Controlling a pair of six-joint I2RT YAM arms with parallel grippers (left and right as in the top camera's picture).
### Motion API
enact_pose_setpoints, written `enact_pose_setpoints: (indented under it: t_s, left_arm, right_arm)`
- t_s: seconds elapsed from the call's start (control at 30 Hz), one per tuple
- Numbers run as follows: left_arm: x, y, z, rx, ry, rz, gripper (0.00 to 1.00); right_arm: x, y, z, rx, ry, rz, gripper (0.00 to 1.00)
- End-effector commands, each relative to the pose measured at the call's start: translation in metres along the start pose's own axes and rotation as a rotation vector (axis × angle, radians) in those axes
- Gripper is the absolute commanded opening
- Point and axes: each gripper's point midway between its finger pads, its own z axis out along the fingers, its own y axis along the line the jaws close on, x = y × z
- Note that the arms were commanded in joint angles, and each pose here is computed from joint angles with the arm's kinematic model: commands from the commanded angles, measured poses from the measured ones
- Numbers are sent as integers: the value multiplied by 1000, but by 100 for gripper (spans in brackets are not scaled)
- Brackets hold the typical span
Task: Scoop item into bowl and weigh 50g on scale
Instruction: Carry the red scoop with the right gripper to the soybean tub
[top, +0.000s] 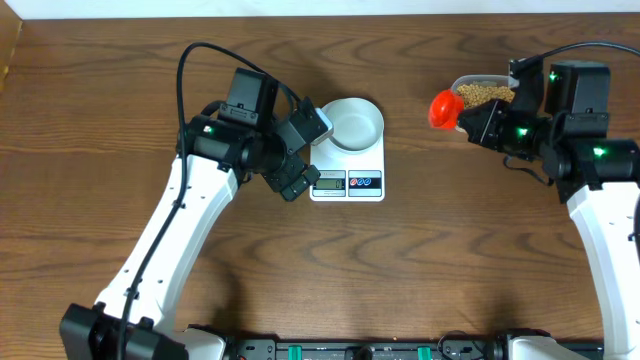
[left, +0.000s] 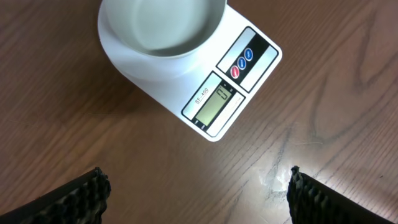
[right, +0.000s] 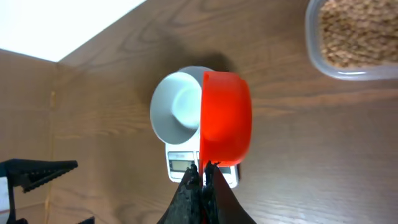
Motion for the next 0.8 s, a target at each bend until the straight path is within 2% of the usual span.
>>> enact_pose_setpoints:
  t_s: [0.0,0.4,0.77]
  left_arm:
    - [3,-2,7,24,9,-6,93]
    - [5,-3,7,30,17,-9,93]
    - [5,-3,7,29,17,-9,93]
  right_arm:
    - [-21,5,-17,48,-64,-31,1]
    - [-30,-3,-43,190,-77,19,2]
    - [-44,-30,-23,370,82,2,2]
